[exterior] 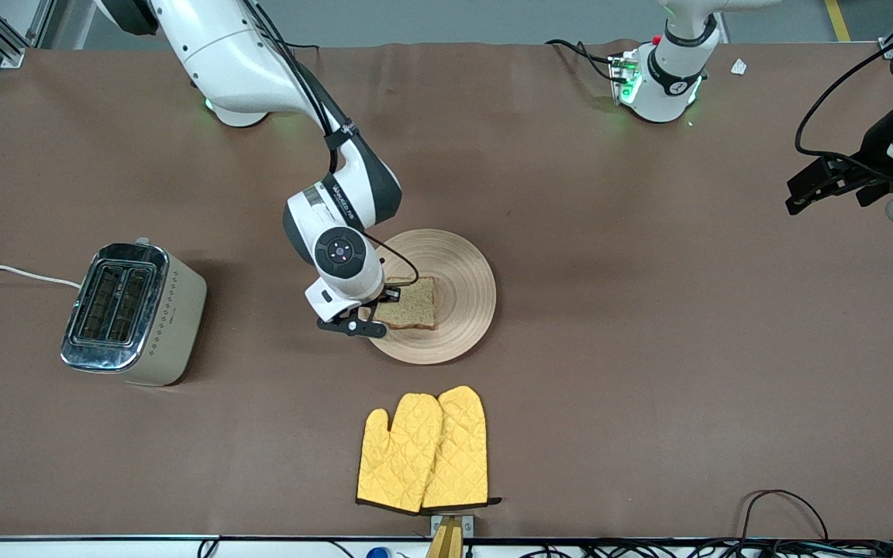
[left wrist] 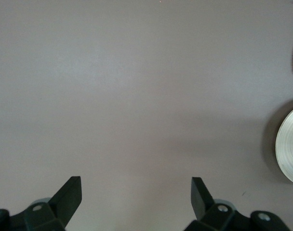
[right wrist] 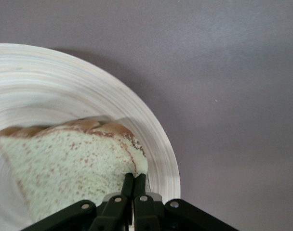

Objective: Move plate and put bread in toaster
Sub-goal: 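Lift the bread with the right gripper and carry it to the toaster, then lower the bread into the toaster slot with the right gripper, then open the right gripper and raise it from the toaster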

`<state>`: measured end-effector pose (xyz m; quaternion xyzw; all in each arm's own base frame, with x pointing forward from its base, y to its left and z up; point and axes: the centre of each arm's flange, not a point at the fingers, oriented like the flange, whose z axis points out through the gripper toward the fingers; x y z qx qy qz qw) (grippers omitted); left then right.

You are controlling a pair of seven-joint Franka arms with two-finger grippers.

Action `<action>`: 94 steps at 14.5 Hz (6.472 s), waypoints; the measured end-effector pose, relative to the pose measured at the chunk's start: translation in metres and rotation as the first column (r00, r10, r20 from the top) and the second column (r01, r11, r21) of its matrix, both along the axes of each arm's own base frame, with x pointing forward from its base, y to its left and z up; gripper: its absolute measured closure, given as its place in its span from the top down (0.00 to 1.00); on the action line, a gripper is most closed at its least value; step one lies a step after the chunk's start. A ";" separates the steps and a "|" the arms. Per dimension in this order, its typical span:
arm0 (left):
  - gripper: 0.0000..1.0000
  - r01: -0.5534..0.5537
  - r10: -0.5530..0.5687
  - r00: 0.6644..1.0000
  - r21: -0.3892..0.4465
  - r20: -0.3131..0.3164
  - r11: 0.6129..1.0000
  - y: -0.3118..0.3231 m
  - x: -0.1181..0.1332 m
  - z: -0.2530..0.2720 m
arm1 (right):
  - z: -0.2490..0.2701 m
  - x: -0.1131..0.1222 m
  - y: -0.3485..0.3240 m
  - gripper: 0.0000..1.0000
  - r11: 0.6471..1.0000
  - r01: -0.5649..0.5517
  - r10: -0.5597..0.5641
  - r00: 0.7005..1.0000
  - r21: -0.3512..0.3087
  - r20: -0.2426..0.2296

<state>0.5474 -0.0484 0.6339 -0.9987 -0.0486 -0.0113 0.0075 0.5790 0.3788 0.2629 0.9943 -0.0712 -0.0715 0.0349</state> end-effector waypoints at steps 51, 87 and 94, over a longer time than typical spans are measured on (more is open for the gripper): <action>1.00 -0.006 0.006 1.000 0.000 -0.006 1.000 0.004 0.000 -0.001 | 0.082 0.071 -0.267 0.03 0.413 -0.006 -0.128 0.990 -0.911 -0.065; 1.00 -0.006 0.006 1.000 -0.004 -0.015 1.000 0.003 -0.001 -0.004 | 0.152 0.068 -0.265 0.98 0.819 0.002 -0.068 0.993 -0.574 -0.095; 1.00 -0.006 0.006 1.000 -0.003 -0.030 1.000 0.003 -0.002 -0.005 | 0.358 0.018 -0.426 1.00 0.997 0.064 -0.067 0.990 0.032 0.125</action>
